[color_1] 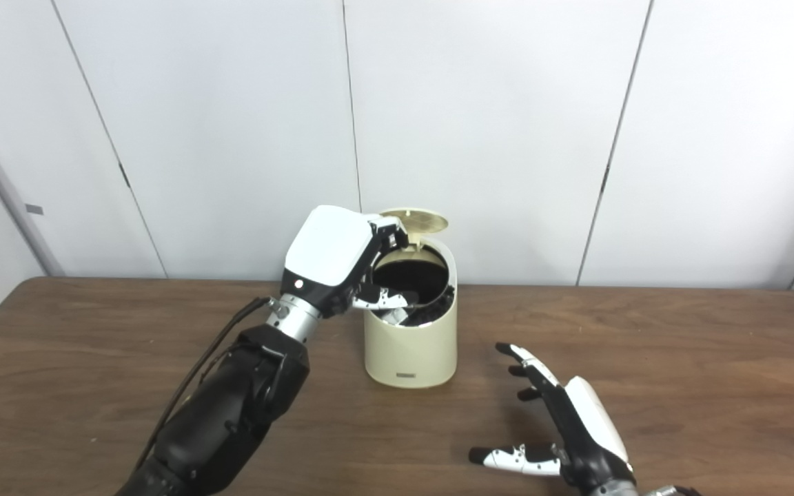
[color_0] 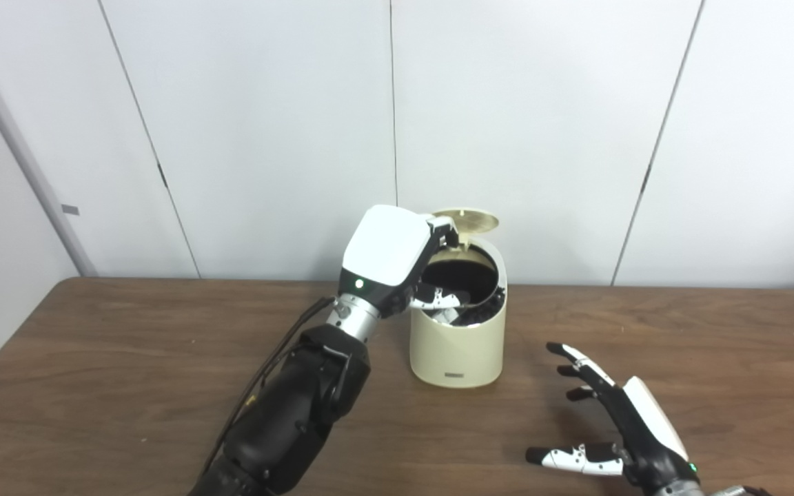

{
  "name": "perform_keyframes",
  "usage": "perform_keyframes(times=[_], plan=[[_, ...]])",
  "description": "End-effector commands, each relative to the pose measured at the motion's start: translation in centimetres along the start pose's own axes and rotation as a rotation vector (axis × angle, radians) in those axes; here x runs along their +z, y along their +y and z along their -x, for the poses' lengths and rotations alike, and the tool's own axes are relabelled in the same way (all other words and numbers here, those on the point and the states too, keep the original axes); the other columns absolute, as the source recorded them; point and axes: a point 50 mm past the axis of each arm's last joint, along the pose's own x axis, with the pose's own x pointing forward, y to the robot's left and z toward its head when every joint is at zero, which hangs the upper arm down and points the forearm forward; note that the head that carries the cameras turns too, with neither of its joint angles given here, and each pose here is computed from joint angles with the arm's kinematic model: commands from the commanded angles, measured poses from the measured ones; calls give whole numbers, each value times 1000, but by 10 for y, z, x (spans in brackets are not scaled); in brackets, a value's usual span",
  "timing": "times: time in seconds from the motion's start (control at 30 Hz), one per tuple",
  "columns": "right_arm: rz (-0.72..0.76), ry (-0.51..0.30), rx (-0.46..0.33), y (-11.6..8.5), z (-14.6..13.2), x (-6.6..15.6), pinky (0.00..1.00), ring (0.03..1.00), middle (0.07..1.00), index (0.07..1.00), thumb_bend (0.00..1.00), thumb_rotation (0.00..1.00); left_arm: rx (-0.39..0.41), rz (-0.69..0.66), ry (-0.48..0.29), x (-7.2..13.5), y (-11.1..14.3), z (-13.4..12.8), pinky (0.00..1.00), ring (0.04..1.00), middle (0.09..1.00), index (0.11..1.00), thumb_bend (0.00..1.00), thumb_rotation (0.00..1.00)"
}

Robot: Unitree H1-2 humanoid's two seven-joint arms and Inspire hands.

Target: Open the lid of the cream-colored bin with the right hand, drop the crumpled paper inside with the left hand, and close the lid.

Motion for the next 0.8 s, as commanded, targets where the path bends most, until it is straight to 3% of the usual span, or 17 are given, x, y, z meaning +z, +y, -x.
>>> perform_keyframes(times=[0.0, 0.1, 0.37, 0.53, 0.77], plan=[[-1, -58, -43, -9, -9, 12, 703, 844, 916, 882, 728, 219, 117, 87, -17, 1, 25, -10, 303, 418, 514, 521, 632, 145], [-5, -57, -46, -8, -9, 12, 713, 847, 915, 882, 725, 215, 180, 281, 15, -2, 29, 0, 346, 417, 463, 514, 528, 22], [-9, -52, -52, -13, -10, 10, 711, 842, 928, 891, 712, 254, 271, 745, 56, -17, 38, 57, 311, 424, 479, 505, 514, 0], [-18, -62, -63, -18, -11, 7, 682, 823, 928, 889, 716, 263, 297, 815, 76, -30, 37, 94, 382, 489, 493, 503, 513, 0], [-32, -70, -71, -20, -14, 11, 654, 817, 928, 890, 710, 250, 291, 927, 163, -38, 26, 130, 445, 537, 492, 508, 513, 0]])
